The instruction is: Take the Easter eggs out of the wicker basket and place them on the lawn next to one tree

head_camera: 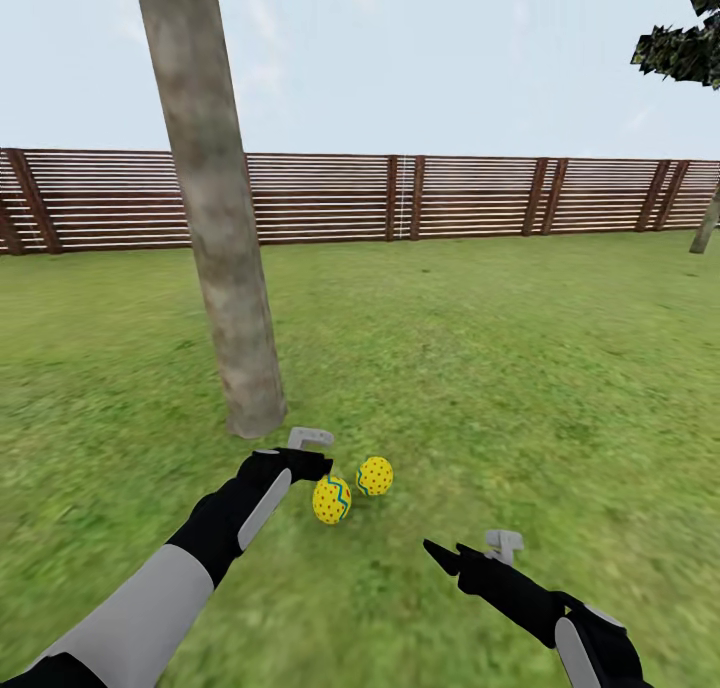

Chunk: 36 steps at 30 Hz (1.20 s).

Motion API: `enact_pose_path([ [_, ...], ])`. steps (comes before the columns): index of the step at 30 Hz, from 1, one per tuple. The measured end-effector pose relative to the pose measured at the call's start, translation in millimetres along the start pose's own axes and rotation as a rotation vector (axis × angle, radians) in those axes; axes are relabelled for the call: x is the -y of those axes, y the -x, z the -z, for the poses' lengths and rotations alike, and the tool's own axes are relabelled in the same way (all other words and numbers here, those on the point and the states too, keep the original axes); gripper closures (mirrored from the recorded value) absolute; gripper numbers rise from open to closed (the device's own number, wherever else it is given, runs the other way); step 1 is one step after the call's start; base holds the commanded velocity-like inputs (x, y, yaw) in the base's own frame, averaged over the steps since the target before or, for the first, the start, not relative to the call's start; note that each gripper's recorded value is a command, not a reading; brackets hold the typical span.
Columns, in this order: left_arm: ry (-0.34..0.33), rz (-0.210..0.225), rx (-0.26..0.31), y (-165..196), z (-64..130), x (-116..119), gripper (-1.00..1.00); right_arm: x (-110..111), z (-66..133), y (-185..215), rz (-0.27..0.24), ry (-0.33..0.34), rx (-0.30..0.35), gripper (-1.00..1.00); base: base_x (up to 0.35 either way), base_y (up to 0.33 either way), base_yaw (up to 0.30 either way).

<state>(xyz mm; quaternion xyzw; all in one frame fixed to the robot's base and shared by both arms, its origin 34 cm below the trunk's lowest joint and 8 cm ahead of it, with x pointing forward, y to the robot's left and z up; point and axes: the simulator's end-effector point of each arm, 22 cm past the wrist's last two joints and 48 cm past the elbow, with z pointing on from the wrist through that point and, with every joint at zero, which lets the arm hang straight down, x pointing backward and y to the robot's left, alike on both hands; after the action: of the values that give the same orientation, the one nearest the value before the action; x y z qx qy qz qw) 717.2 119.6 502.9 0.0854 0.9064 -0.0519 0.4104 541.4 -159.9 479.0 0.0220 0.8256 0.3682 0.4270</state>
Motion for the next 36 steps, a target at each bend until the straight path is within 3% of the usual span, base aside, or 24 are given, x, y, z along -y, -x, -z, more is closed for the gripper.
enact_pose_path([
  [20, 0.009, -0.013, 0.069, 34, 31.2, 1, -1.0, -21, 11.7, 24, 0.041, 0.025, 0.051, -1.0, 0.0, 0.0, 0.0],
  [36, 0.009, -0.013, 0.068, 68, 47.6, 0, -1.0, -38, 16.7, 50, 0.031, 0.021, 0.041, -1.0, 0.0, 0.0, 0.0],
])
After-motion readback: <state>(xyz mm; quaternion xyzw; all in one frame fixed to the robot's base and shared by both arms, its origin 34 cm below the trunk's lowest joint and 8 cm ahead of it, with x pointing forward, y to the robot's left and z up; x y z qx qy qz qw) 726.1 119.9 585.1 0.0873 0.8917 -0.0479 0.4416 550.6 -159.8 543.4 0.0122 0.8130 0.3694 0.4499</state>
